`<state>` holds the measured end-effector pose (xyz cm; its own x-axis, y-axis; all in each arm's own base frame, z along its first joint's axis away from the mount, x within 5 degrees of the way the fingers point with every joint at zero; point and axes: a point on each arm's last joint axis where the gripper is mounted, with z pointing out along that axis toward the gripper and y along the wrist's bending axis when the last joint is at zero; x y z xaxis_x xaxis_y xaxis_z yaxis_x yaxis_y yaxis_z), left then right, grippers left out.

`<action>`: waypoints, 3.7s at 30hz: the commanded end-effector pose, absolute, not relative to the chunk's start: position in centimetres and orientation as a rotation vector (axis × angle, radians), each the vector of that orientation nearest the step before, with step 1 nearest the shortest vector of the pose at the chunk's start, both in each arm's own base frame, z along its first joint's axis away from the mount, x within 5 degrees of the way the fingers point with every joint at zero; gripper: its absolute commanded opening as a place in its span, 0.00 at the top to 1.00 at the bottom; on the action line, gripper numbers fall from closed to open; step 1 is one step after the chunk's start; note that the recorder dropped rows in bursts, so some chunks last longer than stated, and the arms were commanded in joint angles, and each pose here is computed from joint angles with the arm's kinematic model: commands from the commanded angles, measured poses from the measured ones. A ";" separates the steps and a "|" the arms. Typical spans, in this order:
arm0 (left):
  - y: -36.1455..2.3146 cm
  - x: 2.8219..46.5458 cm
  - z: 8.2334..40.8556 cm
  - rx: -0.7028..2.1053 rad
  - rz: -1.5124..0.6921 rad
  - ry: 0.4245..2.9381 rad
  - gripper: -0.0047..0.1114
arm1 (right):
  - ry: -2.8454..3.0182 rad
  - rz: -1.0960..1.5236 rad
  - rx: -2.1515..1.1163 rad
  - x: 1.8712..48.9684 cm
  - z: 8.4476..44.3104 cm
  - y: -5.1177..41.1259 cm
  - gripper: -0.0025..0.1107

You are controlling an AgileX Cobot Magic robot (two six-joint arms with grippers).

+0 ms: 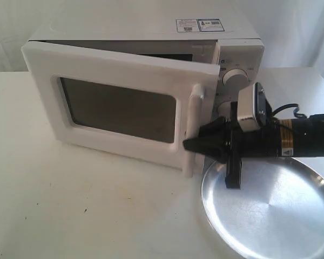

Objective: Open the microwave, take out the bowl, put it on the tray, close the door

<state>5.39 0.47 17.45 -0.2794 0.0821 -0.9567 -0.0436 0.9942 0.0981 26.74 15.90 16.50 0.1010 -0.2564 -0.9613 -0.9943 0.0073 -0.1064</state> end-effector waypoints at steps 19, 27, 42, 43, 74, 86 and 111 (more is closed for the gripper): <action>0.5 5.4 17.4 0.021 0.113 1.850 0.96 | 1.468 1.154 -1.504 24.7 17.9 15.2 0.84; 0.5 5.4 17.4 0.021 0.113 1.850 0.96 | 1.597 1.233 -1.489 24.1 17.7 15.0 0.47; 0.5 5.4 17.4 0.021 0.113 1.850 0.96 | 1.753 1.145 -1.432 22.0 17.5 14.0 0.78; 0.5 5.4 17.4 0.021 0.113 1.850 0.96 | 1.770 1.135 -1.421 22.0 17.6 14.0 0.81; 0.5 5.4 17.4 0.021 0.113 1.850 0.96 | 1.773 0.895 -1.055 22.9 22.3 13.3 0.98; 0.5 5.4 17.4 0.021 0.113 1.850 0.96 | 1.612 1.094 -1.371 20.2 22.4 13.8 0.98; 0.5 5.4 17.4 0.021 0.113 1.850 0.96 | 1.890 0.975 -1.152 22.3 18.9 16.1 0.98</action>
<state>5.39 0.47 17.45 -0.2794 0.0821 -0.9567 -0.0436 0.9942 0.0981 22.63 15.59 19.24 -0.3701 -0.3743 -0.8502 -0.9044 0.3545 0.2377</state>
